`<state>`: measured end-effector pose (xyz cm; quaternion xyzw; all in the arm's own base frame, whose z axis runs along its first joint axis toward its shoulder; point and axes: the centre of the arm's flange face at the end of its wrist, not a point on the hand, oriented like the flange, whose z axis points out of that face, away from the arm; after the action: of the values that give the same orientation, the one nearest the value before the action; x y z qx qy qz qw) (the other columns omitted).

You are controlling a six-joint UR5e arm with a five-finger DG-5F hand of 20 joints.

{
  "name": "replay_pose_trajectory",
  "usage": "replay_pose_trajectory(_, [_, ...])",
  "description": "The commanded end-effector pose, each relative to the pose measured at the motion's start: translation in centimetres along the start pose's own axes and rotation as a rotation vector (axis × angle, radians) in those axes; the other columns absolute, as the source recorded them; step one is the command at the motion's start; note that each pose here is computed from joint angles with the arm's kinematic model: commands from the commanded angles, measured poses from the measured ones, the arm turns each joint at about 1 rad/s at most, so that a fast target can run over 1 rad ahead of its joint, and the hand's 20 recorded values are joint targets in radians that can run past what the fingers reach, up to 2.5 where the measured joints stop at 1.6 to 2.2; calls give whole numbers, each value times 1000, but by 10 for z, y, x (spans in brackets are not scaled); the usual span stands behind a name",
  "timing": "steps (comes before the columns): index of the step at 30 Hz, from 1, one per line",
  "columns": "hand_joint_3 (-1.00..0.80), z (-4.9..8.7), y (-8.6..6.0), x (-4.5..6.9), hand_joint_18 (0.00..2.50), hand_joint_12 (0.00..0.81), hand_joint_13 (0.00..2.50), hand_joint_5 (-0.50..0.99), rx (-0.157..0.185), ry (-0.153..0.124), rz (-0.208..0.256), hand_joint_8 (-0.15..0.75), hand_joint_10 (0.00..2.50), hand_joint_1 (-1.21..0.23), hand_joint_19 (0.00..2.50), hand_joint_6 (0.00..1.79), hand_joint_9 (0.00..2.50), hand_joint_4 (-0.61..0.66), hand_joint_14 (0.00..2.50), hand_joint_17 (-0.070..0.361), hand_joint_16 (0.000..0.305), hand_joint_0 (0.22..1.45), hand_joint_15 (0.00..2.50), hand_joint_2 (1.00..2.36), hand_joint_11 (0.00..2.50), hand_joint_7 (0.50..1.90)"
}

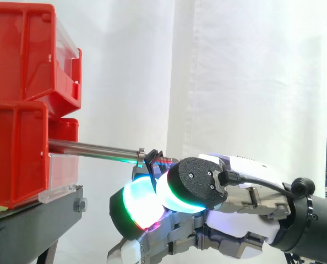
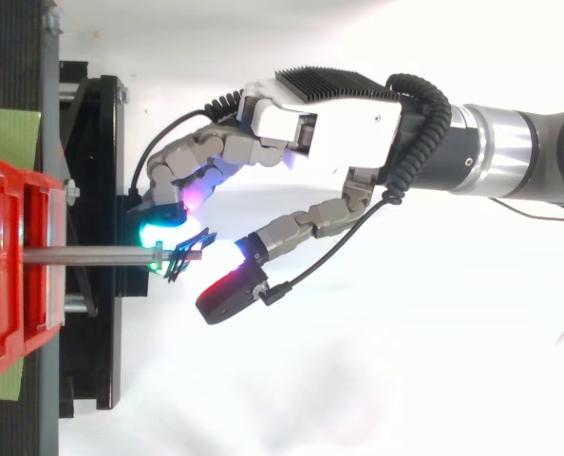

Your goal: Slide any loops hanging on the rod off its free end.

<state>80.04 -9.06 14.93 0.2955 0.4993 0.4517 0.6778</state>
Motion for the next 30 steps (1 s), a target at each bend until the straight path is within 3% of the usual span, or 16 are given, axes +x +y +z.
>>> replay_pose_trajectory(1, [-130,0,0,-1,633,352,723,-176,-2,-2,-1,284,10,-723,292,885,858,68,5,99,44,593,146,1021,290,1238])
replay_pose_trajectory(20, [-74,-1,-1,-2,653,364,725,-167,7,2,7,296,11,-727,277,894,884,35,5,108,48,604,150,1019,334,1318])
replay_pose_trajectory(30, [-116,-1,4,-5,631,346,713,-174,4,33,29,271,12,-737,301,900,863,28,6,102,45,616,166,1021,365,1301])
